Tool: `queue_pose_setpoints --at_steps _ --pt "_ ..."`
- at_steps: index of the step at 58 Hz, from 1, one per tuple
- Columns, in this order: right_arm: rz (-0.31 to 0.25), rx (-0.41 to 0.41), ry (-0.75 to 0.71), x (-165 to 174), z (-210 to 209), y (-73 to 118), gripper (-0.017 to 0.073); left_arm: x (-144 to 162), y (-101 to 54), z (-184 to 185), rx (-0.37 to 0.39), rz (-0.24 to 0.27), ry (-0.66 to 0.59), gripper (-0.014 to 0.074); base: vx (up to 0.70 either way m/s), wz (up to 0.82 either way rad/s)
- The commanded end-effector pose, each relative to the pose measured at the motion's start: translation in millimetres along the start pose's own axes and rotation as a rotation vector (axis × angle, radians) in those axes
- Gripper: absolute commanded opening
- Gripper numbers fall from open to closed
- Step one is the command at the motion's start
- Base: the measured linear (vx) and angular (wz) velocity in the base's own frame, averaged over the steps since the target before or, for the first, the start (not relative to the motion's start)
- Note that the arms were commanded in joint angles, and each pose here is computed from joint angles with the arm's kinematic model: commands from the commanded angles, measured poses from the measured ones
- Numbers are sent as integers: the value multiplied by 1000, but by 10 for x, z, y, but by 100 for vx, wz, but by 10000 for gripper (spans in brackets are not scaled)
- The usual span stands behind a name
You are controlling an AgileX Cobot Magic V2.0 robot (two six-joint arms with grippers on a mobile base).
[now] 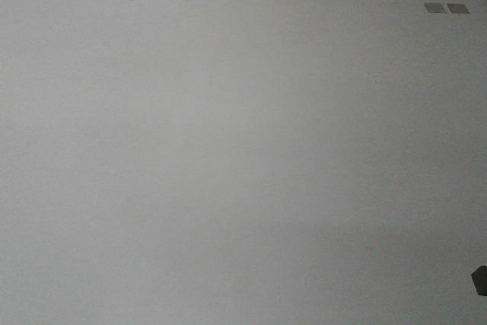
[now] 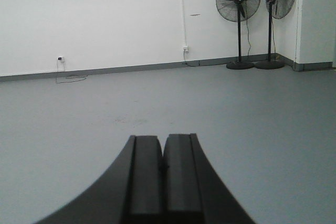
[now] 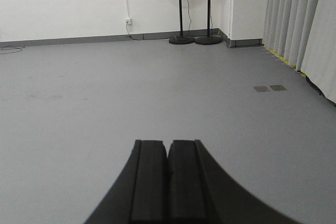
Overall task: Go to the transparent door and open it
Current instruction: 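Drive the base and turn toward the glass sliding door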
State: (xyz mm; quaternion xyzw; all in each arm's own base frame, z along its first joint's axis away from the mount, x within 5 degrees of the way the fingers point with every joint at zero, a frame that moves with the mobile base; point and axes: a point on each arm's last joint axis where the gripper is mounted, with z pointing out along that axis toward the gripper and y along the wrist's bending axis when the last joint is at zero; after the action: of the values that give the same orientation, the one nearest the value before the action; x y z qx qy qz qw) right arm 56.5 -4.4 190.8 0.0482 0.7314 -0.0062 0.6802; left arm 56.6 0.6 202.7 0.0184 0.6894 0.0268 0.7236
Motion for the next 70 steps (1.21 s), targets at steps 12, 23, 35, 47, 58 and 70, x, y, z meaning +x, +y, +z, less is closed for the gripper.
queue_pose_setpoints --at_steps 12,23,35,47,58,70 --pt "-9 -1 -80 -31 -4 1 -8 27 -5 -3 0 -12 -61 -6 6 0" --pt "-9 -1 -80 -31 -4 1 -8 27 -5 -3 0 -12 -61 -6 14 5" --pt "-9 -1 -80 -31 -4 1 -8 27 -5 -3 0 -12 -61 -6 25 15" --pt "-9 -1 -80 -31 -4 1 -8 27 -5 -3 0 -12 -61 -6 32 21" --pt "-9 -1 -80 -31 -4 1 -8 27 -5 -3 0 -12 -61 -6 44 10" --pt "-9 -1 -80 -31 -4 1 -8 27 -5 -3 0 -12 -61 -6 55 2"
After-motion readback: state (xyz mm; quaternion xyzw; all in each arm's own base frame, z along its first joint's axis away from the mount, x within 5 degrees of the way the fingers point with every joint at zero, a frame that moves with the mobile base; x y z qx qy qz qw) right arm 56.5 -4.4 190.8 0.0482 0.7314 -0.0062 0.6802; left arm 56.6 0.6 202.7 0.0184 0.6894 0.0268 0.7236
